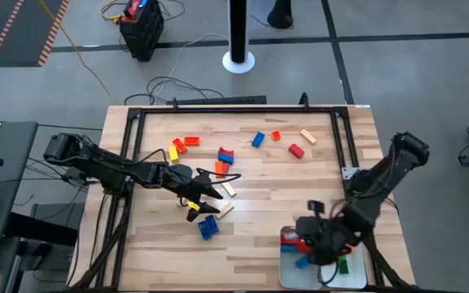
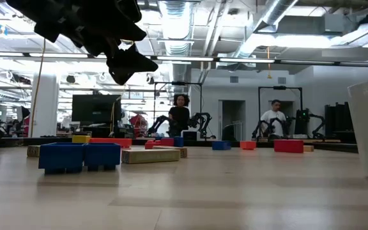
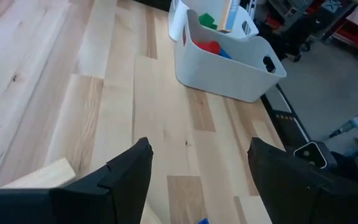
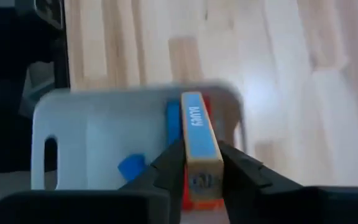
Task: Sort blocks by size
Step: Put the large light brown wooden block into the gray bin
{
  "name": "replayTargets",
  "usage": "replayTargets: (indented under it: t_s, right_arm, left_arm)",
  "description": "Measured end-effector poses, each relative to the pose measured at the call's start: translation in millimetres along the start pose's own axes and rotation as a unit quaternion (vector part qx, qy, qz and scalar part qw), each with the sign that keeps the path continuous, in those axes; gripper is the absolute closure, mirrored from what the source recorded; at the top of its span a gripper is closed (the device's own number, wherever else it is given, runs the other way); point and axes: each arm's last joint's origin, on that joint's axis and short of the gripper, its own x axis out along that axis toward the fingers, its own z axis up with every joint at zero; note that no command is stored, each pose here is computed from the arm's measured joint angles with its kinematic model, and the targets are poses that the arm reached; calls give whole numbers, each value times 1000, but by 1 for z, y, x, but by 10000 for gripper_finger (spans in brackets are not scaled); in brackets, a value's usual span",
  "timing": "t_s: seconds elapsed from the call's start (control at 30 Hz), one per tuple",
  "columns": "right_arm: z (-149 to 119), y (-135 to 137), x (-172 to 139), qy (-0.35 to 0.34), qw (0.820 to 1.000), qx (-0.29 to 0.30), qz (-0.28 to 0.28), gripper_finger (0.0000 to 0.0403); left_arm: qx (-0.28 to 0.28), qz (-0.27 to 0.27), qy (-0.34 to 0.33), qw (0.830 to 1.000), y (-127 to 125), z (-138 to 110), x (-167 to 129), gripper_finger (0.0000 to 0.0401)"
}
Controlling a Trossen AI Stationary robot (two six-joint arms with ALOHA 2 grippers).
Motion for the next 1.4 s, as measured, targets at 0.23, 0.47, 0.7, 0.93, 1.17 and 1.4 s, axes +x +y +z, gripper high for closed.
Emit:
replayTargets:
  t_s: [0.23, 0.47, 0.7, 0.93, 1.17, 1.4]
  right_arm:
    - [-22, -2, 15, 10, 998, 59, -32, 235]
    - [-13, -13, 11, 3, 996, 81, -37, 227]
    - [5, -30, 14, -71, 991, 42, -108, 238]
    - [27, -49, 19, -128, 975, 18, -178, 236]
    - [44, -54, 22, -157, 973, 12, -168, 234]
    - [52, -55, 23, -176, 971, -1, -162, 235]
  left_arm:
    - [5, 0, 0, 1000, 0, 0, 0, 146]
    - [3, 3, 9, 1000, 0, -2, 0, 146]
    - [7, 73, 43, 996, 6, -11, -1, 148]
    - [11, 185, 97, 978, 21, -25, -3, 151]
    - [-50, 218, 206, 953, 21, -48, -11, 151]
    - [-114, 310, 282, 901, 14, -71, -25, 151]
